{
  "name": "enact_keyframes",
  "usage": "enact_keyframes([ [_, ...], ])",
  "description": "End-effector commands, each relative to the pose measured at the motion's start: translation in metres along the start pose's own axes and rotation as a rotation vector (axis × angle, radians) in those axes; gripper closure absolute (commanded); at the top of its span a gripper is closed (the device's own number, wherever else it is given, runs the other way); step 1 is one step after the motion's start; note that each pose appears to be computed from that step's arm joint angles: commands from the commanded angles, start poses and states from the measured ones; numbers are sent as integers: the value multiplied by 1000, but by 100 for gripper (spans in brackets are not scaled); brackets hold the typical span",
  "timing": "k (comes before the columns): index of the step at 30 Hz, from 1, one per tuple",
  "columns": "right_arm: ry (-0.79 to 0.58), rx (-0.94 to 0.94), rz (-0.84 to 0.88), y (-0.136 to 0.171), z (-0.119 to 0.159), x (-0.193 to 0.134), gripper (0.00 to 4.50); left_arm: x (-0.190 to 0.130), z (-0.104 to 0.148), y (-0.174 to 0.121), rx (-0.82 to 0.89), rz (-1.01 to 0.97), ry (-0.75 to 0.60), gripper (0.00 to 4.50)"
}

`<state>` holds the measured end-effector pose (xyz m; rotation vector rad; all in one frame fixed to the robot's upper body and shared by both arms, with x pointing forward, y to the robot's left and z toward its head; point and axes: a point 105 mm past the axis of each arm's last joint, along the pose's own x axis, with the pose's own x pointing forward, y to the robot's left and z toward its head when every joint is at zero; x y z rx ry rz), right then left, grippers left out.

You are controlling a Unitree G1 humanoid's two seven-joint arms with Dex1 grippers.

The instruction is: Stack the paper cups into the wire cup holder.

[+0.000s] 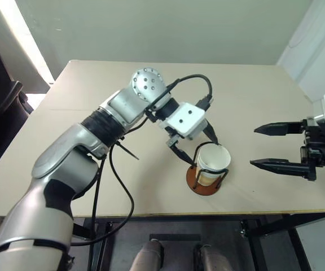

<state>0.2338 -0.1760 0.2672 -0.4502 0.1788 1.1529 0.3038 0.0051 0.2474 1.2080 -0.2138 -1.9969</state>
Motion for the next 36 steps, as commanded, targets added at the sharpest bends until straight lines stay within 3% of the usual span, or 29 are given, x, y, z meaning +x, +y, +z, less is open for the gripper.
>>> enact_keyframes([
  [1,-2,-39,43,-2,4,6,10,-28,0,2,-28,75,31,74],
  [9,-39,13,146,-12,-12,48,10,-87,-17,-53,-436,432,-18,74],
  [12,-51,22,183,-13,-10,51,10,-100,-30,-92,-637,566,-2,74],
  [19,-34,61,195,-14,-20,50,10,-92,-47,-164,-977,768,18,74],
  [28,-26,54,194,-17,-20,52,10,-115,-54,-172,-1015,890,84,74],
  [36,-40,76,188,-8,-22,56,10,-98,-56,-164,-1027,873,51,74],
])
